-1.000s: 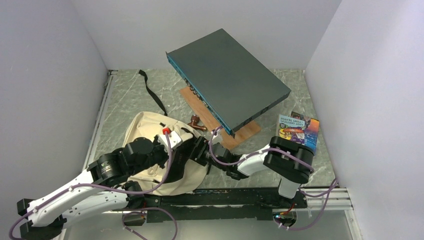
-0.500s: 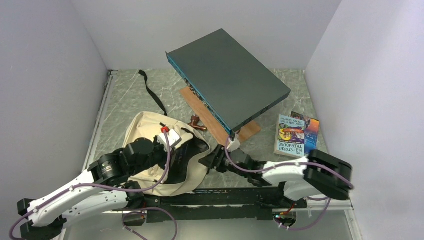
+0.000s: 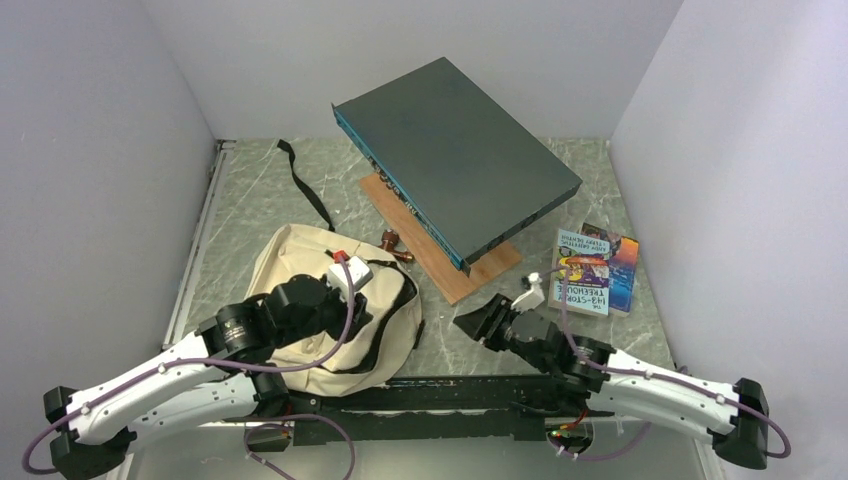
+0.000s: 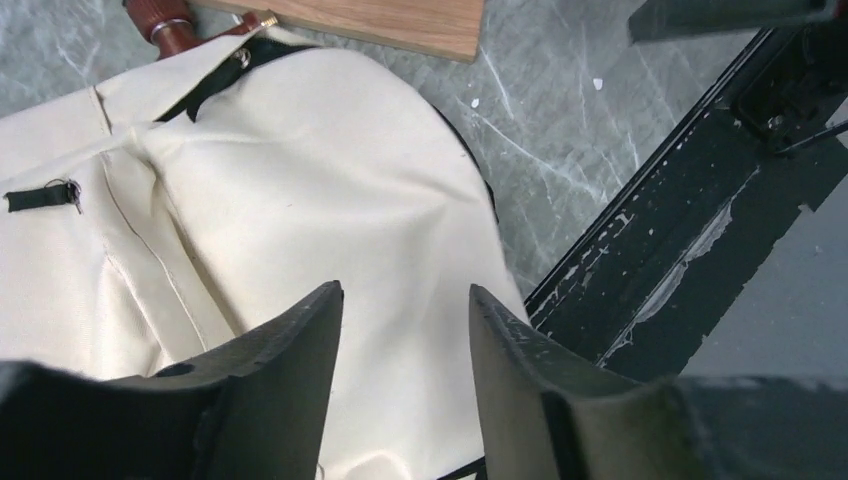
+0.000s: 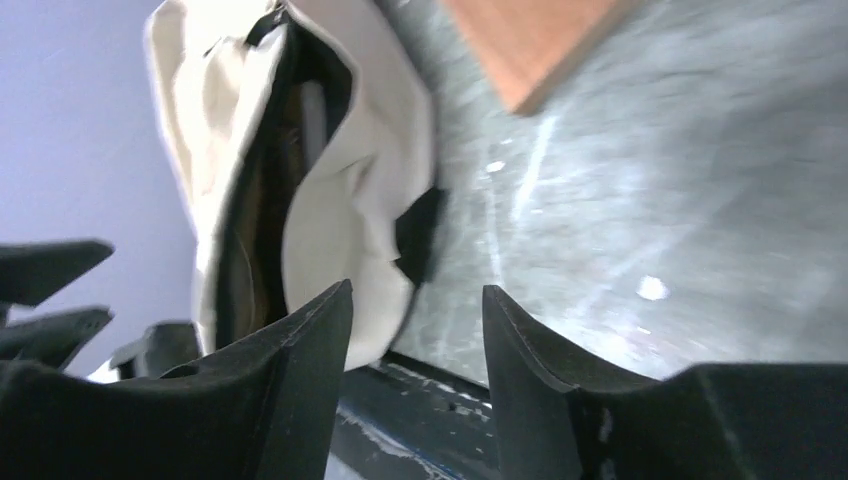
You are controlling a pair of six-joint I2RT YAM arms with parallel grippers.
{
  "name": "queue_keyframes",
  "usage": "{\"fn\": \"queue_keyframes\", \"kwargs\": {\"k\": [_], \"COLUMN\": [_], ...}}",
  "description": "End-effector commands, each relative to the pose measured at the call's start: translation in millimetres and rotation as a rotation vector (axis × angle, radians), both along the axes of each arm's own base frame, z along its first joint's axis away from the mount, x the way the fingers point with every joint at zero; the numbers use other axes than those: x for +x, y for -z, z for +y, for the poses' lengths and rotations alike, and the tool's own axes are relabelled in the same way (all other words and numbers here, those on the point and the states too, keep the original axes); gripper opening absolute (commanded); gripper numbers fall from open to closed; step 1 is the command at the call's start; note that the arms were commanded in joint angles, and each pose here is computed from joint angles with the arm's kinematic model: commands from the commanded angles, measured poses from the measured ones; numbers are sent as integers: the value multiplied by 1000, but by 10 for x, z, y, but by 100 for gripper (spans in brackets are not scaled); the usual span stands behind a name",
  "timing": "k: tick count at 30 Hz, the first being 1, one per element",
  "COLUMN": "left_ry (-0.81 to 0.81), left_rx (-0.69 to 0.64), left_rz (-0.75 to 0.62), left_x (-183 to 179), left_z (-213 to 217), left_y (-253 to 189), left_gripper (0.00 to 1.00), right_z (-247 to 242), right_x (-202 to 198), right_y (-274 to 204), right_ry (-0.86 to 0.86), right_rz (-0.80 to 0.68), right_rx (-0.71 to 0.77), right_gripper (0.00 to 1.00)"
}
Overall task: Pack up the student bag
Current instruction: Place the book in the student bag, then pick up the book from the center of the board.
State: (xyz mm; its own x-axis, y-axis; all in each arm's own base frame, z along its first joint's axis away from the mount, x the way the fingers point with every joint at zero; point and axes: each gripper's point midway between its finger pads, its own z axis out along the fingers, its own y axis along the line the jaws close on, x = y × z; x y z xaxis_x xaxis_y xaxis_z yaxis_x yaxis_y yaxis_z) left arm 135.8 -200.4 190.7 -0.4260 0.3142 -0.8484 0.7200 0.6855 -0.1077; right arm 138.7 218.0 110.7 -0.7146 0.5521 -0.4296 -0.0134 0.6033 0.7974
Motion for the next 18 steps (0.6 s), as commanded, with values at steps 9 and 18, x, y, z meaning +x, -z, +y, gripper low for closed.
{"fn": "queue_keyframes", "kwargs": {"k": [9,18], "left_ry": [-3,-151], "left_rx": [-163,-255], "left_rz": [65,-204], "left_x": [-8,294], "left_z": [-301,27], "left_y": [-319,-645], "left_gripper": [60,65], "right_z": [-1622,-1681], "right_x": [46,134], "right_y": [-252,124], "right_ry": [487,644], "right_rz": [160,211], "right_rx": [-729,-535], "right_gripper": [83,78]}}
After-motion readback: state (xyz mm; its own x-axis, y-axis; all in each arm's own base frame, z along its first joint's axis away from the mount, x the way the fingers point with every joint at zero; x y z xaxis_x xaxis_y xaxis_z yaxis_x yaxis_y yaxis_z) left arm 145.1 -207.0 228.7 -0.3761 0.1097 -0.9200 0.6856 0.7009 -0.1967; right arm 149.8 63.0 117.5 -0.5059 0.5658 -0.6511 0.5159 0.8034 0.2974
